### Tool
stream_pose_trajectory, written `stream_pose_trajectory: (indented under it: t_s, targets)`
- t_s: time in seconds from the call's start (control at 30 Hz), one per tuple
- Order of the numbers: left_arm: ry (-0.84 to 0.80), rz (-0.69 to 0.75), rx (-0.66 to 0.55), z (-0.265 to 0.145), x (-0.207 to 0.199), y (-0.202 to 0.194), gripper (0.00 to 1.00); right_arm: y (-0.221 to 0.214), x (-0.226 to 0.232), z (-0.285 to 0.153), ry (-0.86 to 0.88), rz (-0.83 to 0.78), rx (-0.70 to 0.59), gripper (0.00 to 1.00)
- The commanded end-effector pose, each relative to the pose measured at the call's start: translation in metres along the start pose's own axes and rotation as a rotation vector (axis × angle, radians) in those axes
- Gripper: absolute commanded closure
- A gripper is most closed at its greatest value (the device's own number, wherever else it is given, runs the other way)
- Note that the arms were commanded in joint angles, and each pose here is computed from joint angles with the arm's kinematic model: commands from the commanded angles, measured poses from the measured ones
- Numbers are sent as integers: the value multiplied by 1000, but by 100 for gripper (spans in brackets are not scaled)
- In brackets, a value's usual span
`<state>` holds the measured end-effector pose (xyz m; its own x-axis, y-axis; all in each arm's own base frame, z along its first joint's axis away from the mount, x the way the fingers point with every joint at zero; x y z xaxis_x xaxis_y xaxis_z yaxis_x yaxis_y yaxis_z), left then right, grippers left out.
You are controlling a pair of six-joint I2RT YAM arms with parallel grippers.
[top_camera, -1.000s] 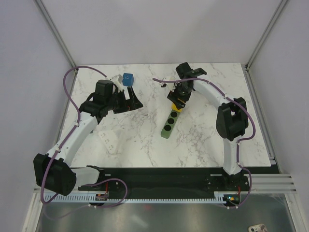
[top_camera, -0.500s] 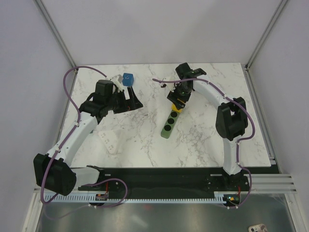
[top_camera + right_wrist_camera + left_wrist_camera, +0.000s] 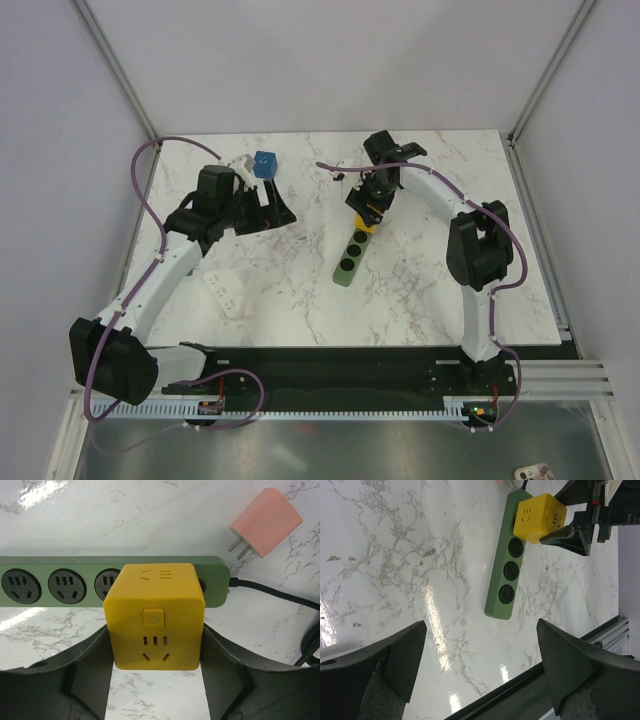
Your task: Insert the plug
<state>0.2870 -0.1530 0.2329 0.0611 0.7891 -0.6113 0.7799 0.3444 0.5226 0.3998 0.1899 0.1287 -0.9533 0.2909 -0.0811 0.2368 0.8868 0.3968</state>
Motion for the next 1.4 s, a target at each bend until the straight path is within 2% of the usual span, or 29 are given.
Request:
stream_pose_trajectory:
  t_s: [0.0,0.27,0.5,0.8,1.0,1.1,1.23,1.37]
  targets:
    - [-51,61,-33,-5,-10,8,2,-23,7,43,69,30,65,100]
    - [-50,60,-34,-5,-9,8,2,-45,14,67,114,63,109,100]
    - [-55,58,-30,-6,-10,7,2,-65,15,73,105,106,61,100]
    - [-45,61,-43,-6,-9,8,2,-77,23,102,111,140,170,100]
    - [-54,64,-52,-11,-12,10,2,-89,37,103,145,174,155,100]
    - [-44,58,-56,-9,-10,10,1,-95,28,96,74,201,203,100]
    - [-43,51,-26,-3,-8,7,2,-97,16,78,-34,275,245,92]
    - [-30,57,-48,-5,-7,9,2,-103,8,59,-124,365,271,85]
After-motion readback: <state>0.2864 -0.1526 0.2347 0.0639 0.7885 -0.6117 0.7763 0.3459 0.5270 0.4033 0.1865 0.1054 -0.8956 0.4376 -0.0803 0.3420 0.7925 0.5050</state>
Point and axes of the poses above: each gripper's point midway between its finger pads, its own z axis out along the fingers, its own x axis along the line the jaws close on, y = z × x, the point moved 4 cm from there along -z, back along the fingers, and after that the axes turned 9 degrees about -z, right-handed, at the moved point
